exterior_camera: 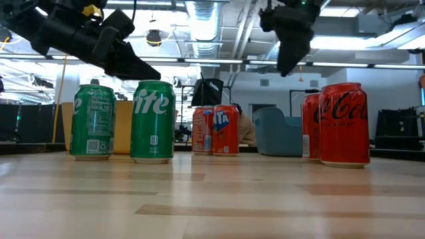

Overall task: Sort soda cans
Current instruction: Put the top red-black soda can into the blue bin

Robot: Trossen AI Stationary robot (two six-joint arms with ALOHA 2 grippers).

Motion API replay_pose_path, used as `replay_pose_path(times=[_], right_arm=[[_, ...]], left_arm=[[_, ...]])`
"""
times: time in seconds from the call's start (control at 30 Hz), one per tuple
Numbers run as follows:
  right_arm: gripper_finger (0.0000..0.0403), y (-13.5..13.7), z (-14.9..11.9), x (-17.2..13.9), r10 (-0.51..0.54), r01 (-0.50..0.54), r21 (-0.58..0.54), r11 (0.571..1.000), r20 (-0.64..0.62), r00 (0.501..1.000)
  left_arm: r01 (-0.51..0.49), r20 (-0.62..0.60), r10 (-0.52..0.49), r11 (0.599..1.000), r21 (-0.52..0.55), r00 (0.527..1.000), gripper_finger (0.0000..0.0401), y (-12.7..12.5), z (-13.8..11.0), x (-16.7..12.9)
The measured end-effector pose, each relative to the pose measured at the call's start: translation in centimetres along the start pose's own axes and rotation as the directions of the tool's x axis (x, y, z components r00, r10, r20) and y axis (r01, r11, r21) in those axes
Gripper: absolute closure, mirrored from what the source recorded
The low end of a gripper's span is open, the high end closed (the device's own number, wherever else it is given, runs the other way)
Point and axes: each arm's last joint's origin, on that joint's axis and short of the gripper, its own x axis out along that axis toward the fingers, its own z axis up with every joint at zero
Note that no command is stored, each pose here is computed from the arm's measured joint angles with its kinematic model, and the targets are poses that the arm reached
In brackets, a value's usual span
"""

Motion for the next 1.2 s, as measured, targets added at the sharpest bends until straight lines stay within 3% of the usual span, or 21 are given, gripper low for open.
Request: replay_pose_path(times=[0.1, 0.33, 0.53, 0.67, 0.77, 0.87, 1.03, 1.13, 1.2], right_arm=[[0.0125, 0.2, -0.6, -0.1, -0.051, 0.05, -0.03, 0.998, -0.04, 0.998], [0.0125, 1.7, -1.3, -0.5, -0.049, 0.044, -0.085, 0.995, -0.05, 0.998], [0.0125, 2.0, -2.5, -1.0, -0.206, 0.199, -0.099, 0.975, -0.074, 0.976], [0.0125, 2.8, -2.7, -1.2, -0.197, 0.192, -0.085, 0.978, -0.055, 0.979], [0.0125, 4.0, -2.2, -1.4, -0.15, 0.153, -0.088, 0.984, 0.034, 0.988], [0.0125, 5.3, -0.6, -1.9, -0.072, 0.105, -0.149, 0.983, 0.212, 0.975], [0.0125, 6.8, 3.1, -5.7, 0.107, 0.031, -0.241, 0.97, 0.537, 0.837], [0.0125, 7.3, 4.1, -8.6, 0.161, 0.033, -0.283, 0.959, 0.634, 0.757], [0.0125, 7.4, 4.0, -9.7, 0.172, 0.037, -0.298, 0.954, 0.644, 0.745]], left_arm=[[0.001, -0.014, -0.002, 1.0, -0.016, 1.0, 0.0281, 0.0, -0.1, 0.0], [0.027, -0.025, -0.028, 0.998, -0.052, 0.999, 0.0281, -0.1, -0.2, 0.0], [0.049, -0.026, -0.051, 0.997, -0.062, 0.998, 0.0281, -0.2, -0.3, 0.0], [0.034, -0.027, -0.036, 0.997, -0.063, 0.999, 0.0281, -0.1, -0.3, 0.0], [0.029, -0.022, -0.03, 0.998, -0.064, 0.999, 0.0281, -0.1, -0.2, 0.0], [0.025, 0.002, -0.025, 0.998, -0.054, 1.0, 0.0281, 0.0, 0.3, -0.1], [0.037, 0.018, -0.036, 0.996, -0.075, 0.999, 0.0281, 0.0, 2.6, -0.7], [0.061, -0.004, -0.062, 0.995, -0.084, 0.998, 0.0281, -0.3, 3.4, -1.3], [0.08, -0.005, -0.081, 0.993, -0.086, 0.997, 0.0281, -0.7, 3.6, -1.8]])
